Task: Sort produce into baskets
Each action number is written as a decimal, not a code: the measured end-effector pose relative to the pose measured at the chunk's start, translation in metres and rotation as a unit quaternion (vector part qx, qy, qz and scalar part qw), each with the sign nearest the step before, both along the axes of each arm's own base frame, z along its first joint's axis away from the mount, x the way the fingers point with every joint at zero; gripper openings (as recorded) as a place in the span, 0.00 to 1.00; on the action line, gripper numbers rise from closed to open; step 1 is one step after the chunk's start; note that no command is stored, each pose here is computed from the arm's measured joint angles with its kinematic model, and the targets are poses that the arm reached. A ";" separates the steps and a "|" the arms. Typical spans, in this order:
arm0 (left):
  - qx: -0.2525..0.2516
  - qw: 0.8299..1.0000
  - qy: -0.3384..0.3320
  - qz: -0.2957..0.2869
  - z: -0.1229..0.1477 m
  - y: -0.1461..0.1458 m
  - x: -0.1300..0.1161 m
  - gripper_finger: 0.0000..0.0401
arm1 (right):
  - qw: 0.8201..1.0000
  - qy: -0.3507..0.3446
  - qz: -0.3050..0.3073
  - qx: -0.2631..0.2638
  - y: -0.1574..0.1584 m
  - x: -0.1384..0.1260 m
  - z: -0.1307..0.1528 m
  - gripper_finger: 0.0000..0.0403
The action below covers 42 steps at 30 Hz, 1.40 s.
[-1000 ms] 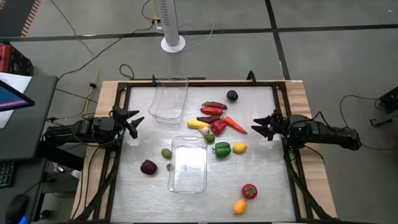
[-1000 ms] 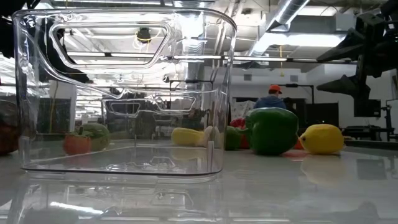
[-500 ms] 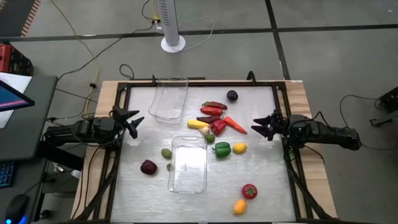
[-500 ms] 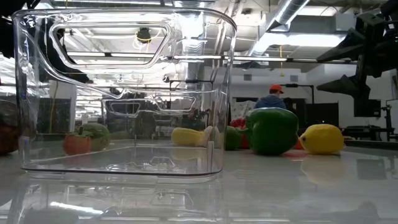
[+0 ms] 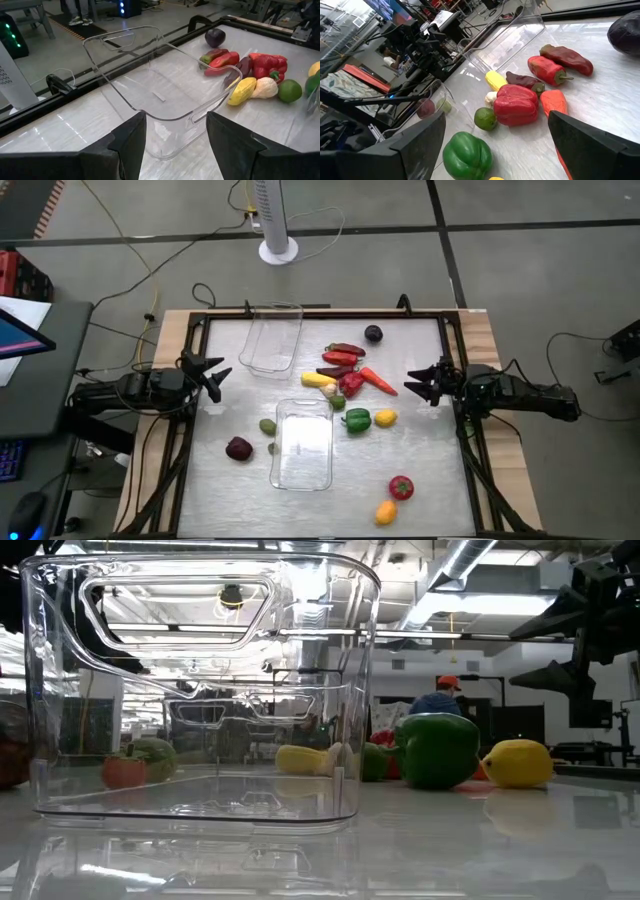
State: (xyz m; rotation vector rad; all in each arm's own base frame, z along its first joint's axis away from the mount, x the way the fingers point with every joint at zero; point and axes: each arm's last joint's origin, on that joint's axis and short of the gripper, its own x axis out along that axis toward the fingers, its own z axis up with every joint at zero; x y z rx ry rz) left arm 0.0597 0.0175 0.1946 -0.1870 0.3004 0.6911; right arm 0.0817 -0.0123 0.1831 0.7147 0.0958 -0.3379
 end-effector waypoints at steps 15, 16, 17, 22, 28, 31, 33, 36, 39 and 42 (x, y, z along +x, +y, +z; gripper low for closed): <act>0.004 1.000 -0.002 0.017 0.000 0.001 -0.001 0.48 | 1.000 0.000 0.000 0.000 0.000 0.000 0.000 0.94; 0.006 1.000 -0.002 0.020 0.000 0.001 -0.001 0.48 | 1.000 0.000 0.000 0.000 0.000 0.000 0.000 0.94; 0.009 1.000 -0.002 0.028 0.000 0.001 -0.001 0.48 | 1.000 0.000 0.000 0.000 0.000 0.000 0.000 0.94; 0.065 0.985 -0.021 0.156 0.006 0.007 -0.005 0.48 | 1.000 0.000 0.000 0.000 0.000 0.000 0.000 0.94; 0.108 0.960 -0.025 0.257 0.009 0.010 -0.010 0.48 | 1.000 0.000 0.000 0.000 0.000 0.000 0.000 0.94; 0.106 0.965 -0.019 0.238 0.009 0.009 -0.009 0.48 | 1.000 0.000 0.000 0.000 0.000 0.000 0.000 0.94; 0.106 0.966 -0.018 0.236 0.009 0.009 -0.009 0.48 | 1.000 0.000 0.000 0.000 0.000 0.000 0.000 0.94; 0.106 0.966 -0.018 0.236 0.009 0.009 -0.009 0.48 | 1.000 0.000 0.000 0.000 0.000 0.000 0.000 0.94; 0.106 0.966 -0.018 0.236 0.009 0.009 -0.009 0.48 | 1.000 0.000 0.000 0.000 0.000 0.000 0.000 0.94; 0.106 0.966 -0.018 0.236 0.009 0.009 -0.009 0.48 | 1.000 0.001 0.001 -0.003 0.000 0.000 0.000 0.94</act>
